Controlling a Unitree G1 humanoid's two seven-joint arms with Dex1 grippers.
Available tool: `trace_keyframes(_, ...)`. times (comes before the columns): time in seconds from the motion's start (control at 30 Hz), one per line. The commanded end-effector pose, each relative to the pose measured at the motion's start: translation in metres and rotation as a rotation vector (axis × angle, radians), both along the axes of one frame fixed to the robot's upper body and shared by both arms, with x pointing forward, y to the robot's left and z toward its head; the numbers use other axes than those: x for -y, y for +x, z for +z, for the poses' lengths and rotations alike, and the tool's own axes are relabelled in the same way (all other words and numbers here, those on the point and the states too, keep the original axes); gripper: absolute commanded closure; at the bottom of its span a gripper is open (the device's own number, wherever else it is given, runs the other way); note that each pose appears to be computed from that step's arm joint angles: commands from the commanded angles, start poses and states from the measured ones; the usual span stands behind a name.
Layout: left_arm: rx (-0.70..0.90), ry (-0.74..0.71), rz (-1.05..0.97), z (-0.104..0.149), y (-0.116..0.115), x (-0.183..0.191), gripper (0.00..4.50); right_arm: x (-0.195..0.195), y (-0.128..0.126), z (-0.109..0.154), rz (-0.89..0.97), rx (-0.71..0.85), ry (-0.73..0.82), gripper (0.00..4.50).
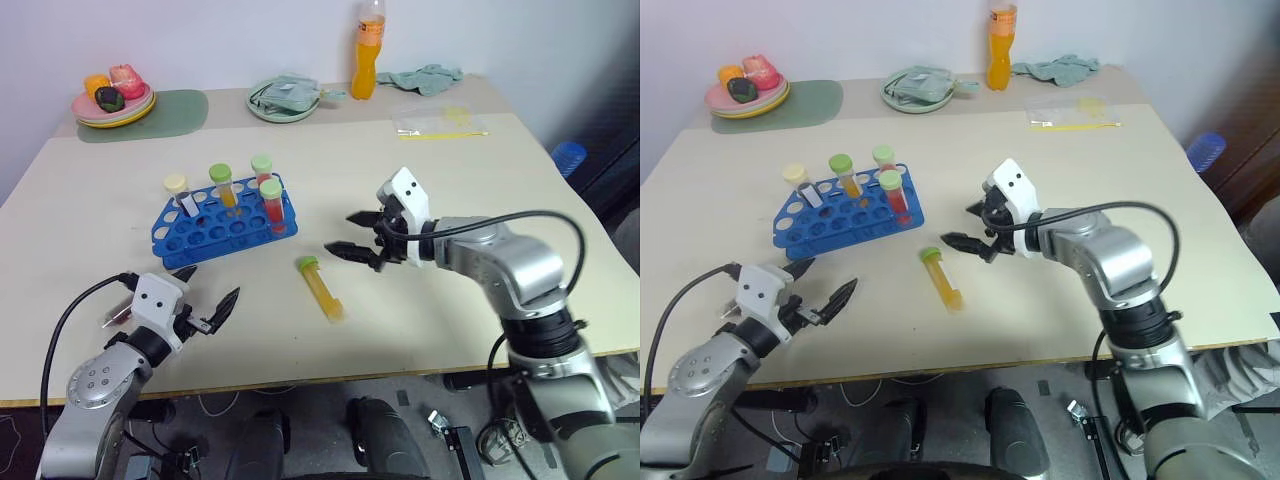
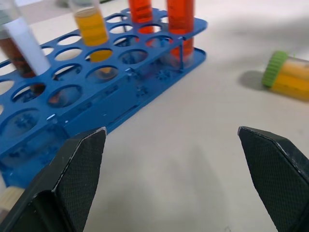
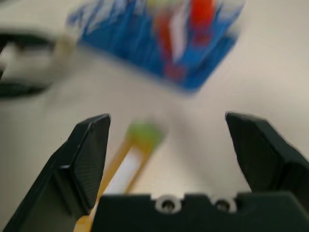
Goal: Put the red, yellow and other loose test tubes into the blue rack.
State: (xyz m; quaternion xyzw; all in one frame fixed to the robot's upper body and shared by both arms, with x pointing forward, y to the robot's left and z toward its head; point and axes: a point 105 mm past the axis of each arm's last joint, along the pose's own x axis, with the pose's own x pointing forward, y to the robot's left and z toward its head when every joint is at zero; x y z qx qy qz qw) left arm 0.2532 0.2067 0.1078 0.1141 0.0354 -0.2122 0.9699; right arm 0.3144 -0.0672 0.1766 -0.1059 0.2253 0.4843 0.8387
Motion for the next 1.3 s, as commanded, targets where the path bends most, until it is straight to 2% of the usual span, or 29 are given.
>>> trace_keyframes(0.03, 0.012, 0.029, -0.058, 0.001, 0.000, 0.004, 0.00, -0.009, -0.014, -0.001, -0.014, -0.149, -0.085, 0.30)
trace_keyframes(0.27, 0.010, 0.027, -0.093, -0.001, 0.003, 0.014, 0.00, -0.023, 0.000, -0.018, -0.085, -0.310, -0.188, 0.30)
trace_keyframes(0.6, 0.006, 0.008, -0.094, -0.002, -0.007, 0.021, 0.00, -0.056, -0.003, -0.029, -0.141, -0.462, -0.221, 0.30)
trace_keyframes(0.7, 0.007, 0.004, -0.092, -0.002, -0.008, 0.023, 0.00, -0.057, 0.001, -0.037, -0.208, -0.479, -0.249, 0.30)
trace_keyframes(0.8, 0.010, 0.000, -0.087, -0.001, -0.009, 0.024, 0.00, -0.055, 0.007, -0.044, -0.286, -0.483, -0.267, 1.10)
trace_keyframes(0.97, 0.009, 0.001, -0.084, -0.001, -0.009, 0.024, 0.00, -0.057, 0.008, -0.040, -0.320, -0.463, -0.260, 3.66)
trace_keyframes(1.07, 0.009, 0.005, -0.080, -0.001, -0.010, 0.022, 0.00, -0.066, 0.000, -0.024, -0.238, -0.441, -0.192, 3.79)
trace_keyframes(1.13, 0.012, 0.012, -0.070, 0.000, -0.010, 0.018, 0.00, -0.075, -0.014, -0.005, -0.115, -0.365, -0.103, 3.79)
trace_keyframes(1.2, 0.014, 0.017, -0.049, 0.000, -0.010, 0.012, 0.00, -0.083, -0.021, 0.016, -0.044, -0.242, 0.016, 3.79)
trace_keyframes(1.3, 0.019, 0.003, 0.003, 0.002, -0.009, -0.001, 0.00, -0.102, -0.014, 0.042, 0.044, -0.013, 0.232, 3.79)
